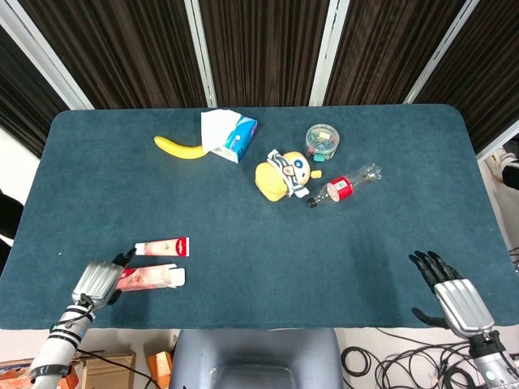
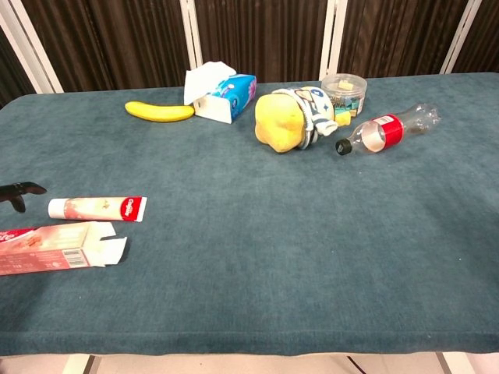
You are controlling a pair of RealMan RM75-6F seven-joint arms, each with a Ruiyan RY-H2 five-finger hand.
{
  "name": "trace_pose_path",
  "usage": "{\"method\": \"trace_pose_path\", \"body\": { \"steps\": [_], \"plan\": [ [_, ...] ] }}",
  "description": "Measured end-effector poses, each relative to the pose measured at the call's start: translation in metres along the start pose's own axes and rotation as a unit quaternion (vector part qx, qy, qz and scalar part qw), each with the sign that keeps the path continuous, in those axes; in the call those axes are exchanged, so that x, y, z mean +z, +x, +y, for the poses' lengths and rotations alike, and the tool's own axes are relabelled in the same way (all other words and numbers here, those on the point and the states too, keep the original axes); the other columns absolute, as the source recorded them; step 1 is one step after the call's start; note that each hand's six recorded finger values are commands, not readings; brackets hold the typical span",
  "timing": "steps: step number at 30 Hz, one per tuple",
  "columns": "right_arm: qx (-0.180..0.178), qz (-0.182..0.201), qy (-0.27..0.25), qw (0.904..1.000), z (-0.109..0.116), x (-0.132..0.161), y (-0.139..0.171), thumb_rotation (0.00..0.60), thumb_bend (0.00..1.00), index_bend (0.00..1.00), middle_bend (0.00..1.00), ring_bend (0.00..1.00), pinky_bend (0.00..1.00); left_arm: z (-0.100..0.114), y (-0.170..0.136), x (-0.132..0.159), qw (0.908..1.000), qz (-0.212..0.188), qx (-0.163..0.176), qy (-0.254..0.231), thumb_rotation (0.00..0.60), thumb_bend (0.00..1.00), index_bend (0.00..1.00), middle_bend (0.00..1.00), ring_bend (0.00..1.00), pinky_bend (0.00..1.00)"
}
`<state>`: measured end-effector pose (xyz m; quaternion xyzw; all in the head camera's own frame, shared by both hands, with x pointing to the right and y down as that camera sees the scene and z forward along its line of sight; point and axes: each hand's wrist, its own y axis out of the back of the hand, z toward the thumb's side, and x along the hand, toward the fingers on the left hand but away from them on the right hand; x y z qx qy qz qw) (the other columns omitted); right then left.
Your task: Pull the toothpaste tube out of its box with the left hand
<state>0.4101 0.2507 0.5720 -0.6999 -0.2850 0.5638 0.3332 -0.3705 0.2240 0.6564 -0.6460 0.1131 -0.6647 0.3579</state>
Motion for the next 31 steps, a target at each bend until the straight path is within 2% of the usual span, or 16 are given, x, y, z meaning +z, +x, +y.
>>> {"method": "trace_pose_path", "body": {
  "steps": [4,7,9,11,14,17,20,25,31],
  "plan": [
    [-0.002,0.000,0.000,1.0000,0.000,0.000,0.000,0.600,0.13,0.00,0.05,0.00,0.24,0.013,-0.013,-0.008,0.9994,0.012,0.021,-0.023,0.600,0.26,0.00,0.09,0.59,0.76],
    [-0.004,0.000,0.000,1.0000,0.001,0.000,0.000,0.600,0.13,0.00,0.05,0.00,0.24,0.026,-0.022,-0.011,0.9978,0.005,0.051,-0.042,0.600,0.26,0.00,0.08,0.42,0.59],
    [-0.005,-0.001,0.000,1.0000,0.000,0.000,0.000,0.600,0.13,0.00,0.05,0.00,0.24,0.034,-0.029,-0.012,0.9955,-0.008,0.075,-0.058,0.600,0.26,0.01,0.08,0.25,0.40],
    [-0.006,-0.001,0.000,1.0000,0.000,0.000,0.000,0.600,0.13,0.00,0.05,0.00,0.24,0.043,-0.038,-0.012,0.9905,-0.028,0.107,-0.082,0.600,0.26,0.02,0.08,0.18,0.34],
    [-0.017,-0.005,0.000,0.9998,0.003,0.000,-0.001,0.600,0.13,0.00,0.05,0.00,0.24,0.048,-0.057,-0.020,0.9804,-0.049,0.147,-0.123,0.600,0.26,0.03,0.08,0.13,0.30],
    [-0.038,-0.012,-0.001,0.9992,0.007,-0.001,-0.001,0.600,0.13,0.00,0.05,0.00,0.24,0.040,-0.077,-0.038,0.9722,-0.038,0.177,-0.148,0.600,0.27,0.03,0.07,0.09,0.24],
    [-0.052,-0.023,-0.004,0.9984,0.010,-0.003,0.000,0.600,0.13,0.00,0.05,0.00,0.24,0.032,-0.081,-0.051,0.9701,-0.021,0.197,-0.140,0.600,0.28,0.03,0.07,0.06,0.21],
    [-0.054,-0.029,0.000,0.9981,0.009,-0.004,0.000,0.600,0.13,0.00,0.05,0.00,0.24,0.012,-0.077,-0.060,0.9683,-0.008,0.221,-0.116,0.600,0.30,0.07,0.07,0.05,0.19],
    [-0.043,-0.027,0.007,0.9987,0.004,-0.002,0.000,0.600,0.13,0.00,0.05,0.00,0.24,0.006,-0.080,-0.057,0.9664,-0.001,0.229,-0.116,0.600,0.32,0.08,0.07,0.05,0.19]
  ]
}}
